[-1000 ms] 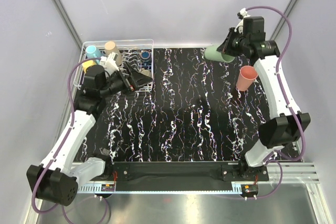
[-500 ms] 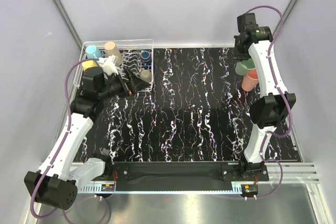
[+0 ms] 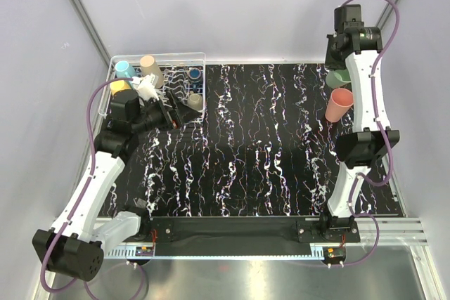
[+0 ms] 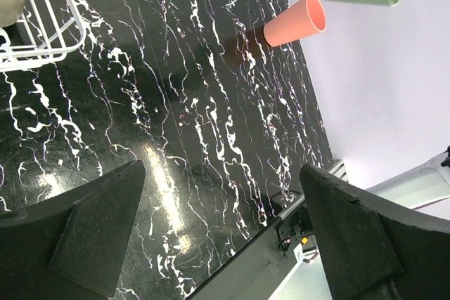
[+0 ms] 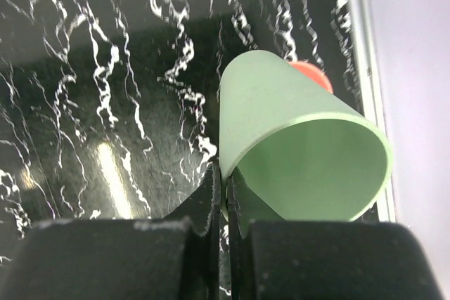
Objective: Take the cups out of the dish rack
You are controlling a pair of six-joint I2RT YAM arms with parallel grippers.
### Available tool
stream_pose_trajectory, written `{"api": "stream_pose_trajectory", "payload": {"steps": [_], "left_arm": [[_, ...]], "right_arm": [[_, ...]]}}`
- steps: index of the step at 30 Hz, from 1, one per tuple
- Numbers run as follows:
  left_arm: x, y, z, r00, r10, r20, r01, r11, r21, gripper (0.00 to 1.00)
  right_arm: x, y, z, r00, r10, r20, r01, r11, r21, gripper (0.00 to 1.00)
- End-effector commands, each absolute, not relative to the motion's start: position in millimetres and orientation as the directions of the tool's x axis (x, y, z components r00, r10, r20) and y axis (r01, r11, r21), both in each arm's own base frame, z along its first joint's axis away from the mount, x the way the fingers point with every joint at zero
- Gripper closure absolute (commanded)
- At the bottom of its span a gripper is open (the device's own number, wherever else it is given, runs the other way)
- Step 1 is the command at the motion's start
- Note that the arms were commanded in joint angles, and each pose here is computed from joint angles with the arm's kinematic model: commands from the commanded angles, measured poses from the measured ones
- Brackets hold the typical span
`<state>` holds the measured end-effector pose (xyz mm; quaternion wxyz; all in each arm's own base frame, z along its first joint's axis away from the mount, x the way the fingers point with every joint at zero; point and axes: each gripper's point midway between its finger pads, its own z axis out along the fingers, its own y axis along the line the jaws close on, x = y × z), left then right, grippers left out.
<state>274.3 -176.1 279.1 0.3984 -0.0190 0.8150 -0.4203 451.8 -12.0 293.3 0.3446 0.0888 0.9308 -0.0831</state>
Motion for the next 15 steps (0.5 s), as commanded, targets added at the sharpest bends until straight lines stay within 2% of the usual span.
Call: {"api": "stream_pose_trajectory", "payload": {"steps": [1, 6, 15], "left_arm": [[274.7, -174.7, 293.8, -0.640, -0.354, -0.682, 0.350, 0.656, -0.668, 0.01], [273.9, -174.5, 292.7, -0.642, -0.352, -0.681, 0.348, 0.658, -0.668, 0.01], [274.7, -174.4, 291.5, -0.644, -0.356, -0.677, 0.342, 0.658, -0.671, 0.01]], "right_arm": [[448.1, -33.1, 306.5, -0.732, 0.104, -0.673, 0.269, 0.952, -0.145, 1.00], [443.8, -57.4, 286.2, -0.756, 0.155, -0.636, 0.308, 0.941, -0.136, 1.00], [457.7, -56.6, 254.3, -0.778, 0.177, -0.603, 0.256, 0.966, -0.047, 1.00]]}}
